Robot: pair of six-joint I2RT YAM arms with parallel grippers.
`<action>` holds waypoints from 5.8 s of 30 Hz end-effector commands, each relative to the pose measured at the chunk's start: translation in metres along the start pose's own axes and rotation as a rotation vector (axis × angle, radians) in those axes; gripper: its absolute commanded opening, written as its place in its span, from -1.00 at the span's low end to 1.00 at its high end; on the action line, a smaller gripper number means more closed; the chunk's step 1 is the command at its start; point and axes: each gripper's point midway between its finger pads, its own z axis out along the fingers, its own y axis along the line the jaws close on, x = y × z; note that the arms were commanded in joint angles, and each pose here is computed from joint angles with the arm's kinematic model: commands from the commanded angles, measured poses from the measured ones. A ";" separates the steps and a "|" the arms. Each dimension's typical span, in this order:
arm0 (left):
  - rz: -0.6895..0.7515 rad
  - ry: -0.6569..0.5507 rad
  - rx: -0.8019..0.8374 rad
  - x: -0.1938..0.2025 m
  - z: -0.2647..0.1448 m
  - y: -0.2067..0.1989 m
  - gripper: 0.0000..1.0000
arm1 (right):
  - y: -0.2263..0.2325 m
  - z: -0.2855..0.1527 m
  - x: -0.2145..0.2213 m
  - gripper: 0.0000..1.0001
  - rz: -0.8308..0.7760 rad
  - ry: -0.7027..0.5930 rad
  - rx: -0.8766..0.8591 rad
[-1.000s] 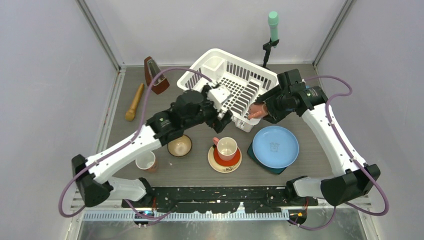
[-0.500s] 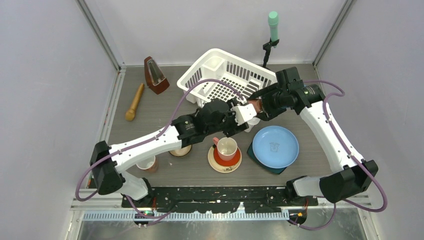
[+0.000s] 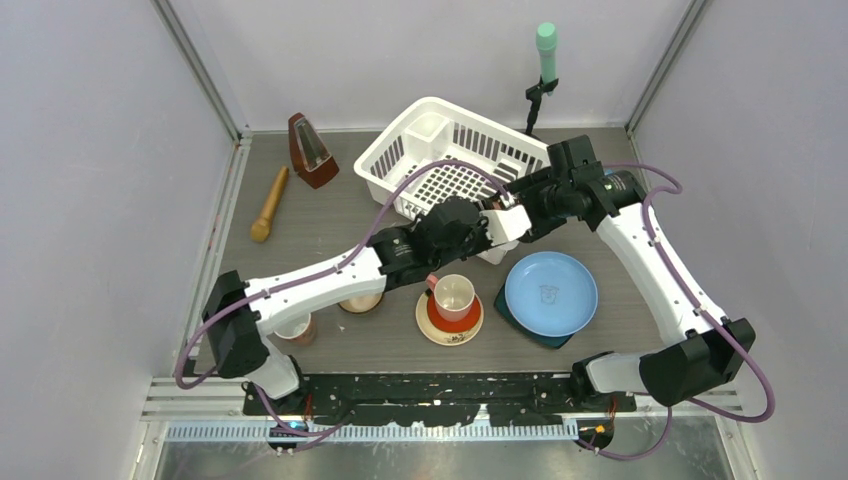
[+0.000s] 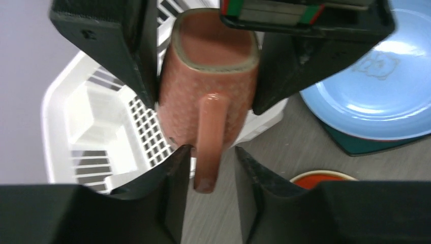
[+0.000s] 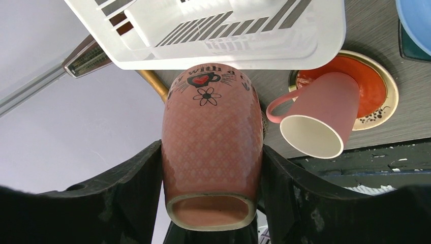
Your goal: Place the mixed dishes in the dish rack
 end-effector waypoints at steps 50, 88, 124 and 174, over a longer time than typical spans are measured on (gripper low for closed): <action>-0.644 -0.032 -0.870 0.107 0.072 0.235 -1.00 | 0.018 -0.098 -0.089 0.81 -0.062 -0.489 -0.222; -0.713 0.031 -0.818 0.205 0.134 0.261 -0.11 | 0.012 -0.076 -0.087 0.81 -0.097 -0.414 -0.197; -1.055 0.131 -0.296 0.078 -0.080 0.151 0.99 | -0.052 -0.073 -0.041 0.99 -0.750 -0.259 -0.213; -0.972 0.520 -0.092 0.134 -0.069 -0.100 0.85 | -0.098 -0.054 -0.014 0.87 -0.764 -0.107 -0.213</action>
